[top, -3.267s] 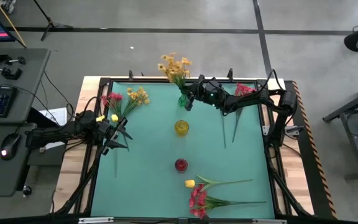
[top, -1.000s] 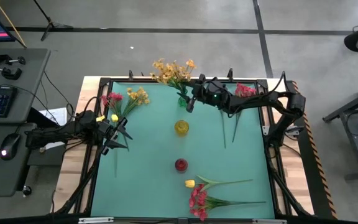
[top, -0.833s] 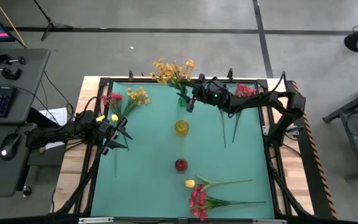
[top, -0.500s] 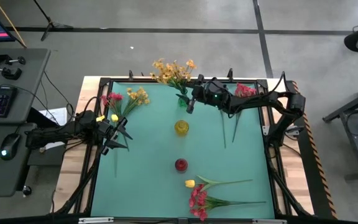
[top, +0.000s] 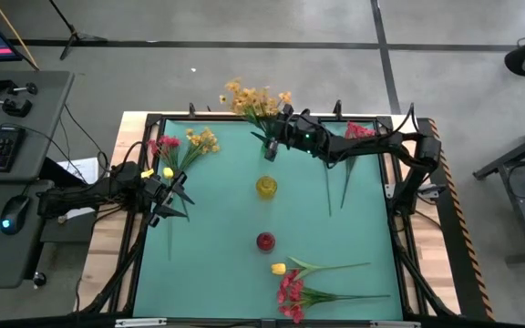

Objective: Sort flowers into vase by color
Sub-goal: Put the bottom yellow flowers into the green vase

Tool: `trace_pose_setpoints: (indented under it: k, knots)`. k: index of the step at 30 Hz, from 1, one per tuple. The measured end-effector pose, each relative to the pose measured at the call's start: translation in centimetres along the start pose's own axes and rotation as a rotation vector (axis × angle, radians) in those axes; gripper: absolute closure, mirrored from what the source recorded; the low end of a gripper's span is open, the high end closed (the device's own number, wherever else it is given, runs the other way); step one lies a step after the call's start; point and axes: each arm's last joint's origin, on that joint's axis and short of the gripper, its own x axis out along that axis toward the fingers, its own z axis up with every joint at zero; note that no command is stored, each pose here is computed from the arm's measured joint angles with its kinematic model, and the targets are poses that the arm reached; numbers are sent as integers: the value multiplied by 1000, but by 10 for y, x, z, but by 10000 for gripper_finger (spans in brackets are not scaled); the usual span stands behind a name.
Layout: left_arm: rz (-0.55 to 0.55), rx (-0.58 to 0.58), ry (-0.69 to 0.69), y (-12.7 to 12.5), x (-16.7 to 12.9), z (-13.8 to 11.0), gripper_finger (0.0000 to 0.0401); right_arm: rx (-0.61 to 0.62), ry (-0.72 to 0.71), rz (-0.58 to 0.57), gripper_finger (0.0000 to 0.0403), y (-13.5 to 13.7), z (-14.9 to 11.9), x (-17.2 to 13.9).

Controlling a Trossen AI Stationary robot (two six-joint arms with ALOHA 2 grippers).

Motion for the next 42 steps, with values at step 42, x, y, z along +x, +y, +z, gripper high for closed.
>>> trace_pose_setpoints:
  k: [42]
  knots:
    - [0,0,0,0,0,0,217,-25,67,-87,247,-3,-4,0]
